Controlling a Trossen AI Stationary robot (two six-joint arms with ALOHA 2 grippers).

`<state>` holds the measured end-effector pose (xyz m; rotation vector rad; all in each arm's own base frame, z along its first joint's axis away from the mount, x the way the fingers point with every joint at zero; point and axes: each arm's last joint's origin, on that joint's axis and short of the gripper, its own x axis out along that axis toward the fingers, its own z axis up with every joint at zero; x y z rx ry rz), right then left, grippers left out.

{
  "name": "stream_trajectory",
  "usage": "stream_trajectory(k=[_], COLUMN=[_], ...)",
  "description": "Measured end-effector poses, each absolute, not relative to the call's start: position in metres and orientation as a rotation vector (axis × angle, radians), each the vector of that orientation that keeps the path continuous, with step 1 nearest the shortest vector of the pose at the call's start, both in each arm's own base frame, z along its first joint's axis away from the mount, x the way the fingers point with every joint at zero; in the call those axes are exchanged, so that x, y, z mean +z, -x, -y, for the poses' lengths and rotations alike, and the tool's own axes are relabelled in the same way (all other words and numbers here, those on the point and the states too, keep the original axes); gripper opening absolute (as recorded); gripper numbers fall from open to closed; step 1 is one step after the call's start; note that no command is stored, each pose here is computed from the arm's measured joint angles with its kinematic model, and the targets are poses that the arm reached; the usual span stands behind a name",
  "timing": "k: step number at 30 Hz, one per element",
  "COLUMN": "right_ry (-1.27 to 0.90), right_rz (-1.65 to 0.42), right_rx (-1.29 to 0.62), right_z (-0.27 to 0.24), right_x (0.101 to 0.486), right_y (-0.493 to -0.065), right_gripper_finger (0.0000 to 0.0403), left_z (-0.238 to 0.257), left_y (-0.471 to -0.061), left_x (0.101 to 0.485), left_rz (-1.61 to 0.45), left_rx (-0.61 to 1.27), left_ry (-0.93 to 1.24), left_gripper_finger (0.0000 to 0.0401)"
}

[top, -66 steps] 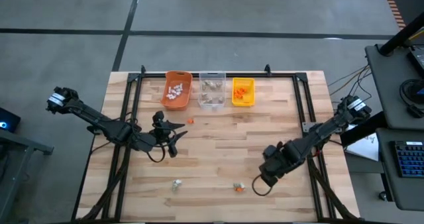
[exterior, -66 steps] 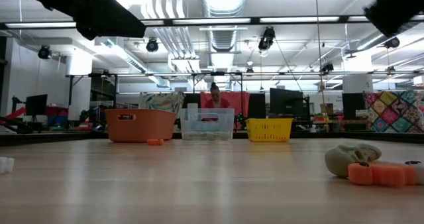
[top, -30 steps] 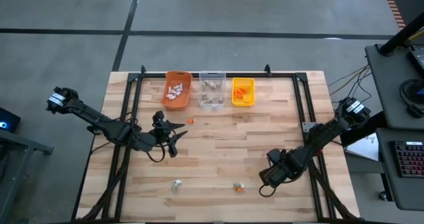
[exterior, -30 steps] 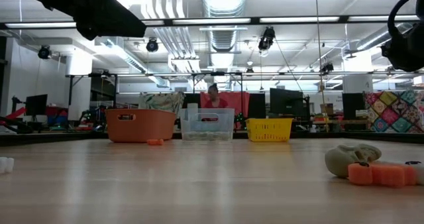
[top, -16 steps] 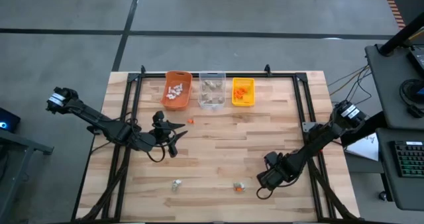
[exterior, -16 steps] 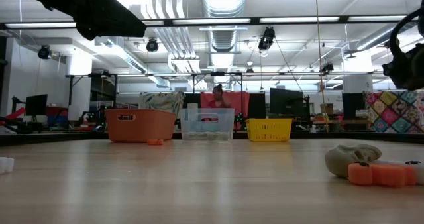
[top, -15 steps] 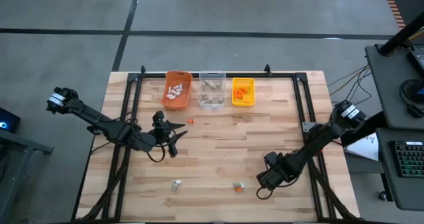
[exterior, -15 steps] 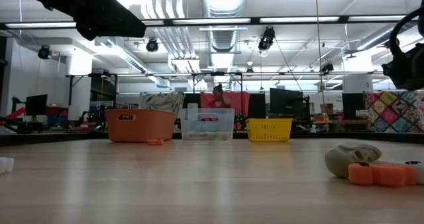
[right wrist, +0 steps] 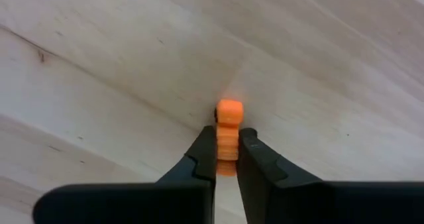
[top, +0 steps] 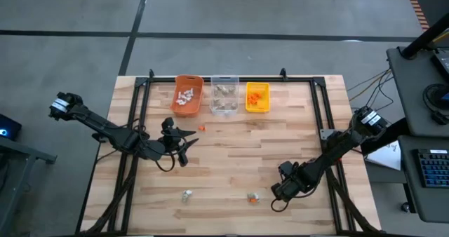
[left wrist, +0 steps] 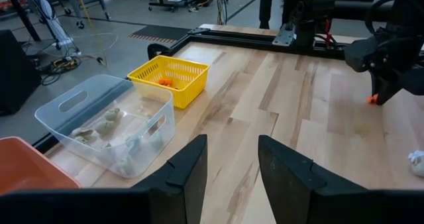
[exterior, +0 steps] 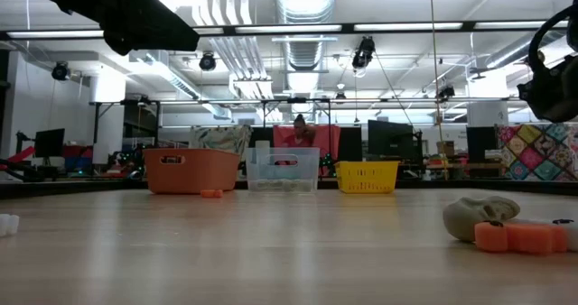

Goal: Sort Halloween decoration
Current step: Put the orange skeleton toy into the yellow bin

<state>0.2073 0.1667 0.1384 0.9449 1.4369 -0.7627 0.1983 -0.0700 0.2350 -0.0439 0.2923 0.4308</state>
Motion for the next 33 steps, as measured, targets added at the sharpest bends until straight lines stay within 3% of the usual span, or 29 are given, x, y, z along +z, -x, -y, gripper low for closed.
stream_trajectory(k=[7,16,24,33], right_ry=[-0.937,-0.891,-0.697,-0.389], right_rz=[-1.425,-1.223,-1.096,-0.943], right_rx=[-0.727,-0.58,-0.429,-0.313], right_z=[-0.165,-0.154,-0.113,-0.071], right_x=[0.148,0.185,0.22,0.233], right_y=[-0.208,-0.247,-0.295,-0.338], right_gripper_finger=[0.0026,0.0025,0.0025,0.0024], left_z=[0.07,0.07,0.07,0.07], left_y=[-0.198,-0.198,-0.198,-0.198], left_x=[0.235,0.235,0.235,0.236], left_rz=[-0.292,-0.288,-0.287,-0.286], left_rx=[0.431,0.431,0.431,0.433], left_ry=[0.046,0.049,0.049,0.049], left_gripper_finger=[0.0118,0.0118,0.0118,0.0118])
